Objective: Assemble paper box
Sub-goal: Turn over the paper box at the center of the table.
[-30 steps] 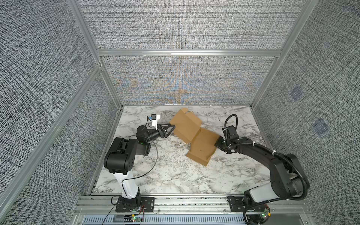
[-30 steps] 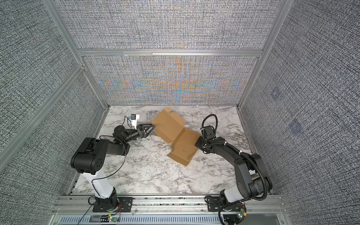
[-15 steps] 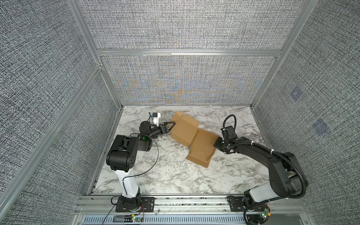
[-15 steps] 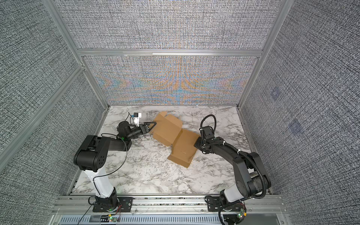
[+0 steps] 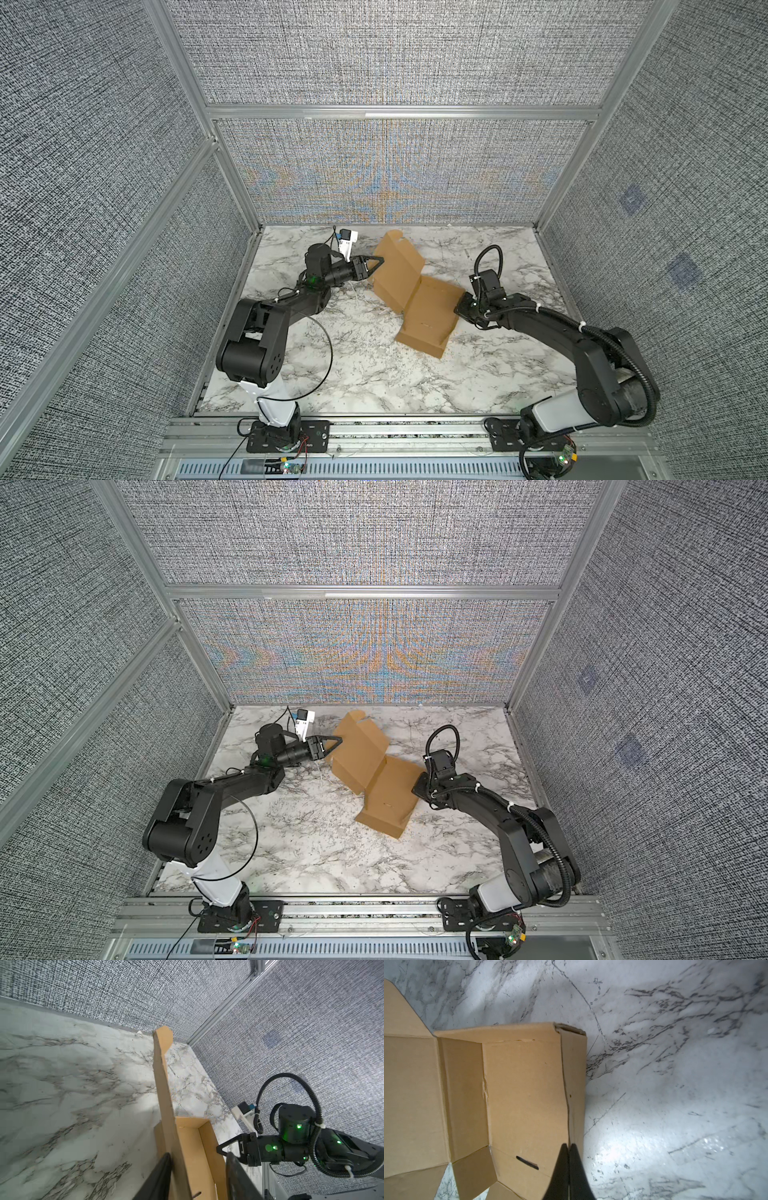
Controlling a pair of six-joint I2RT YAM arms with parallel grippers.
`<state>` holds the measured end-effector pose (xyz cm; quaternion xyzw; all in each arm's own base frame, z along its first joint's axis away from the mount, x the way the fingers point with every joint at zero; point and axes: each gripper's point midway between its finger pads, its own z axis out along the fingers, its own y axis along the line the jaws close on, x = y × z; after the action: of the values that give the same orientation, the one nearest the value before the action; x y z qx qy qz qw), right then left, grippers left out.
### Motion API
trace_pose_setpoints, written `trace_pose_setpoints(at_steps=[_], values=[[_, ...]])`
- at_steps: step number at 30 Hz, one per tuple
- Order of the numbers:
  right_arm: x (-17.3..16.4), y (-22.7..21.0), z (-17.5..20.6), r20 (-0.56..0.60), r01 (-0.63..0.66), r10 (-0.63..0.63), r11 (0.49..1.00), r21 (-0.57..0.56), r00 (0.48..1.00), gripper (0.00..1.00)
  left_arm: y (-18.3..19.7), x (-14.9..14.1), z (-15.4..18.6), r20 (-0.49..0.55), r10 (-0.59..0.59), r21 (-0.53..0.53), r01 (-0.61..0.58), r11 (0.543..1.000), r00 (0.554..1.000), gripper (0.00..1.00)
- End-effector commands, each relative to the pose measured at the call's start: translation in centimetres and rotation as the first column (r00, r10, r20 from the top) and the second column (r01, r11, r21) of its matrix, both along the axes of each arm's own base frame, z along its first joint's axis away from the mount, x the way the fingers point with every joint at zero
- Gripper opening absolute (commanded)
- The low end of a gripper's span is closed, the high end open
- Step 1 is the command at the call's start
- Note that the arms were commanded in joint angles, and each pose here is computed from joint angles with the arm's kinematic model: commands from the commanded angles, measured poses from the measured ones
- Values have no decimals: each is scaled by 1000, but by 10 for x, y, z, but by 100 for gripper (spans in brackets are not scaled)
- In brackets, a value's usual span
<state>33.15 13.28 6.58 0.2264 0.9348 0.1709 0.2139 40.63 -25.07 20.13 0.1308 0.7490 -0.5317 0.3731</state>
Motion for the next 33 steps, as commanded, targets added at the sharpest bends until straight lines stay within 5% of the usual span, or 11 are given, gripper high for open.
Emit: trace_pose_setpoints(at_steps=[1,7,12,17,20,23,27,33], values=[[4,1,6,31,7,-7,1000,6,1000,0,0,-6,-15,-10,-21,109,22,994,1000,38],[3,10,21,93,-7,2,999,48,996,16,-3,-3,-10,69,-53,202,38,979,996,20],[-3,9,30,139,-52,47,998,32,989,44,-1,4,2,155,-67,269,23,963,986,7],[-18,15,46,203,-211,215,977,-38,955,50,0,15,21,232,-101,356,12,935,967,1],[-28,28,66,270,-348,360,933,-94,893,51,1,18,32,262,-117,395,5,919,958,1],[-40,50,82,315,-501,541,841,-204,780,51,2,20,37,284,-134,431,-1,902,949,1],[-55,94,88,311,-671,755,656,-346,578,50,0,22,37,298,-155,469,-3,883,942,2],[-43,153,72,207,-762,927,376,-527,314,50,-3,20,31,266,-147,444,14,896,953,5]])
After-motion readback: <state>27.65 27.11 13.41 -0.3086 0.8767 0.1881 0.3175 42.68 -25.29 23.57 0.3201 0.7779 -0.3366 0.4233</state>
